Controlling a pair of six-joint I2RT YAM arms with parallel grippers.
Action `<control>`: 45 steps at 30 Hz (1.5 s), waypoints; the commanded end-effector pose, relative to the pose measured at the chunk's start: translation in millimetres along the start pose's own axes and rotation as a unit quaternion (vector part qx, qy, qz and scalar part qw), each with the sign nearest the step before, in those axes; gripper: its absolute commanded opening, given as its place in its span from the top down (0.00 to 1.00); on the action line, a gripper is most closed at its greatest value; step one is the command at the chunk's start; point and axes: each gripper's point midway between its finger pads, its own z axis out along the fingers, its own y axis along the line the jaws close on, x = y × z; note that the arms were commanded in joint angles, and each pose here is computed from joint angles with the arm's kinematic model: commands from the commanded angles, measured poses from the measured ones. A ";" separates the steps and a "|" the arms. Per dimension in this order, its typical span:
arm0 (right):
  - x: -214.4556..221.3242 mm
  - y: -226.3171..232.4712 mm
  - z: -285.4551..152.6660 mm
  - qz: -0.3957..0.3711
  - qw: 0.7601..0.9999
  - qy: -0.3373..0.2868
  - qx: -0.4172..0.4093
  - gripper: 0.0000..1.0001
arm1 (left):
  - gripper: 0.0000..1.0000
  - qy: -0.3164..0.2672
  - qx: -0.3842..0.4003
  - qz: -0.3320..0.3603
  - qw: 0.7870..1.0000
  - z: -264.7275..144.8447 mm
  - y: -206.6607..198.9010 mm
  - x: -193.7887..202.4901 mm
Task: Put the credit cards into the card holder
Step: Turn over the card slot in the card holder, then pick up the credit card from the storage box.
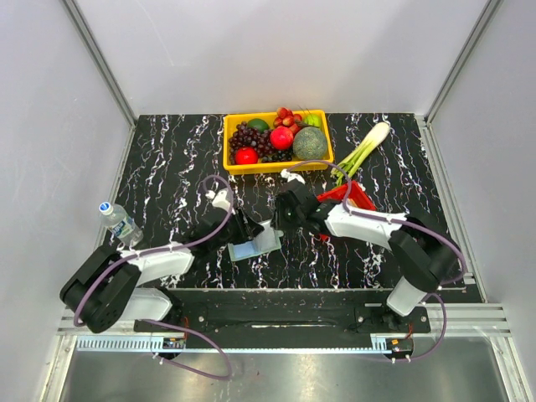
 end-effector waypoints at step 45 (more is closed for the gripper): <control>-35.4 -188.0 -36.5 0.007 0.983 0.094 0.159 0.58 | 0.54 0.041 0.057 0.056 0.996 29.7 -41.5 -12.2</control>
